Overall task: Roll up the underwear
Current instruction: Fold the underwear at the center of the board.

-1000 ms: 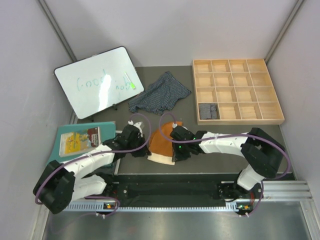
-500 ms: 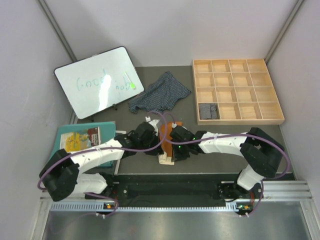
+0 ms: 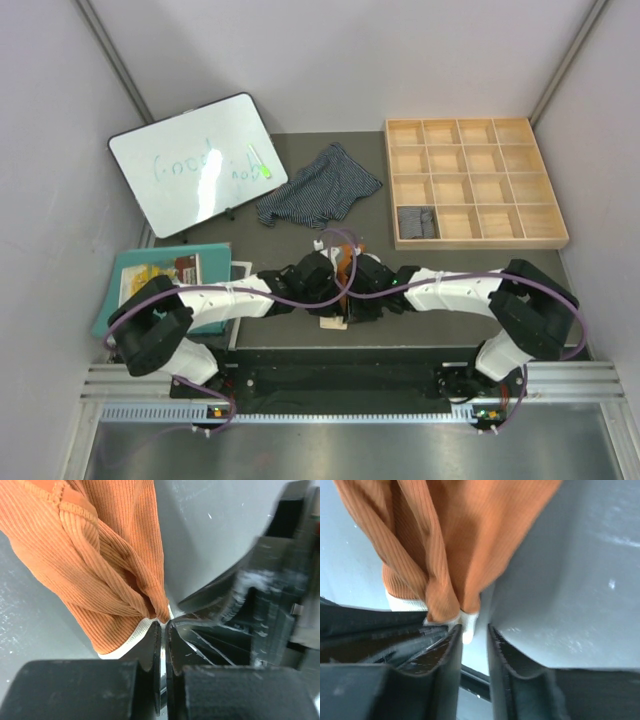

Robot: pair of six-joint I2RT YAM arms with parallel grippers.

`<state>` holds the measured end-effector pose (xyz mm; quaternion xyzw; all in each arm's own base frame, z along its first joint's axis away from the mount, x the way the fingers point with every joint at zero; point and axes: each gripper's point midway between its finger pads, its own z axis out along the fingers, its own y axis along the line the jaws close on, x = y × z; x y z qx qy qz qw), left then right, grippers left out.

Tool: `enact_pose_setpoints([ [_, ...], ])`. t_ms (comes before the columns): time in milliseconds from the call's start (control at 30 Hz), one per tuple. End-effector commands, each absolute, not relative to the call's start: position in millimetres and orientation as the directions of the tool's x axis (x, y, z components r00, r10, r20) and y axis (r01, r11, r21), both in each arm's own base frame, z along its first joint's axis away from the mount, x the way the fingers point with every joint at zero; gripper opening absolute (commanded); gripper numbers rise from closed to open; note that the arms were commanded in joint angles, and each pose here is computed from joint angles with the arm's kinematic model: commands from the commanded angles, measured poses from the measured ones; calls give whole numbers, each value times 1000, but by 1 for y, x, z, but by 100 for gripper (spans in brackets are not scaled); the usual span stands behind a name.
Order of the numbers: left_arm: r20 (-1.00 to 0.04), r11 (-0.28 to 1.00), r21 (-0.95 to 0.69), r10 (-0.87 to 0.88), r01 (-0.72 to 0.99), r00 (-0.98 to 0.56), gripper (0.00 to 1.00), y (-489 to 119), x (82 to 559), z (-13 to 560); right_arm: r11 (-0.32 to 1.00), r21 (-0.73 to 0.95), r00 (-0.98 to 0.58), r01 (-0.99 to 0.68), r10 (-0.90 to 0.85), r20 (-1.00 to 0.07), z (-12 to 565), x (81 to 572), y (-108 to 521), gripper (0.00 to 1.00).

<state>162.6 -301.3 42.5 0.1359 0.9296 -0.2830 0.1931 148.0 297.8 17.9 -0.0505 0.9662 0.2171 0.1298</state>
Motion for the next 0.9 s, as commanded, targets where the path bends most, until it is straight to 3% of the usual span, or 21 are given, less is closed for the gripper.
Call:
enact_pose_setpoints([
  [0,-461,818,-459,114,346,-880,0,-306,170,38,934,324,-946,-149,-40,-321,14,147,272,30],
  [267,-428,823,-453,136,342,-894,0,-300,158,25,932,341,-938,-122,4,-347,34,144,261,45],
  [433,-432,813,-462,144,356,-890,0,-288,147,23,894,438,-915,-88,101,-390,50,163,266,50],
  [867,-480,751,-513,149,415,-865,0,-270,127,8,787,590,-852,-178,177,-493,95,234,303,53],
])
